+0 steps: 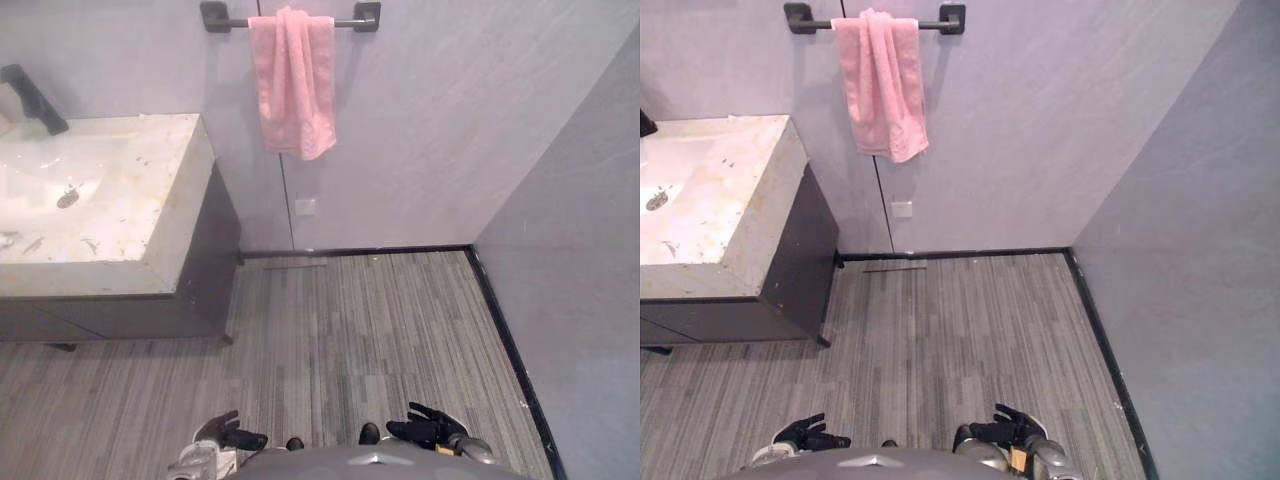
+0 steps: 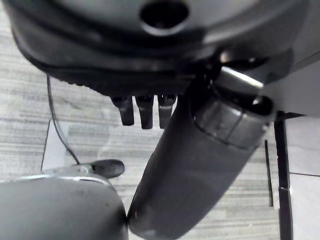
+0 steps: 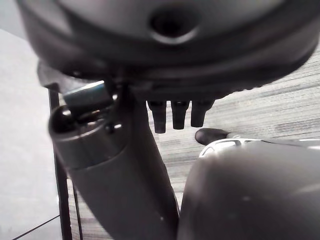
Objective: Organize the bathroom.
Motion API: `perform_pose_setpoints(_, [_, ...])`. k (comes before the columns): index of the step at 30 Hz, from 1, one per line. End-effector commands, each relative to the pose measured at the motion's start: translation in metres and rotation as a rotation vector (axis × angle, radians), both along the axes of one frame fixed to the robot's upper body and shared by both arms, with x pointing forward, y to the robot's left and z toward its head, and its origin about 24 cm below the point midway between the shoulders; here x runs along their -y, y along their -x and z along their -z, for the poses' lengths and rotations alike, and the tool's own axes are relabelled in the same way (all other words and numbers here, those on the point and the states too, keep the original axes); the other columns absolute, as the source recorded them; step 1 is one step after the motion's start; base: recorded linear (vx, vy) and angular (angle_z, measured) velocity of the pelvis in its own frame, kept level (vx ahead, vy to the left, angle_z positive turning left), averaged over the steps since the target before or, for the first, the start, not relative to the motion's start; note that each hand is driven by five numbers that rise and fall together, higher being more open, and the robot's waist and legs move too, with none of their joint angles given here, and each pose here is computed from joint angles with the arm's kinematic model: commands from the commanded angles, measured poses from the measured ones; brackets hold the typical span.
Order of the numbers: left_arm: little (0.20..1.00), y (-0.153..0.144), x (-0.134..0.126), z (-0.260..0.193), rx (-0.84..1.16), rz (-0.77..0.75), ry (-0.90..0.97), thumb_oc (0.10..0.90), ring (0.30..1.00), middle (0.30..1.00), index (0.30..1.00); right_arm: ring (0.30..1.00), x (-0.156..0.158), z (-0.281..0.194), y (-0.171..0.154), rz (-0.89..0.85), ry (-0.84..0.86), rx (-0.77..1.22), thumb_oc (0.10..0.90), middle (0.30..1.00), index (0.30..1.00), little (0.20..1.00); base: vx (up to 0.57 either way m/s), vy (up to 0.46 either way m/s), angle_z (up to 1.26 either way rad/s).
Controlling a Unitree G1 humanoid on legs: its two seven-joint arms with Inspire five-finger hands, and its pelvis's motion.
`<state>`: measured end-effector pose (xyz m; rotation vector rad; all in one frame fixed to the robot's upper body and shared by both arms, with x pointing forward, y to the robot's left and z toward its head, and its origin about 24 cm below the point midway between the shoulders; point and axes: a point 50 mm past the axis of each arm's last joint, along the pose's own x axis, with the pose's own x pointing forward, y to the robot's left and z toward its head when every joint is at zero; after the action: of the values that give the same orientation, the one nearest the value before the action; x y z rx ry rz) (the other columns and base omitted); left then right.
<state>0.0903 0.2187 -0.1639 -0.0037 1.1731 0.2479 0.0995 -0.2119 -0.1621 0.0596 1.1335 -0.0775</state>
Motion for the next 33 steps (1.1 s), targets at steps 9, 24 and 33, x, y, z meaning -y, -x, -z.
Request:
perform_pose_setpoints(9, [0.900,-0.034,-0.003,-0.012,0.198,-0.142,0.040,0.800,0.900,0.900,0.900,0.900,-0.002,-0.018,-0.046,-0.118,-0.045,0.176,0.800,0.900,0.900,0.900,0.05,-0.118,-0.05])
perform_pose_setpoints(24, [0.900,-0.026,-0.017,-0.019,0.303,-0.180,-0.006,0.800,0.900,0.900,0.900,0.900,-0.009,-0.016,-0.031,-0.161,-0.059,0.209,0.800,0.900,0.900,0.900,0.36,0.049,-0.02])
perform_pose_setpoints(33, [0.900,-0.054,-0.044,-0.043,0.430,-0.152,-0.037,0.800,0.900,0.900,0.900,0.900,-0.005,-0.031,-0.055,-0.095,-0.021,0.338,0.800,0.900,0.900,0.900,0.42,0.122,-0.24])
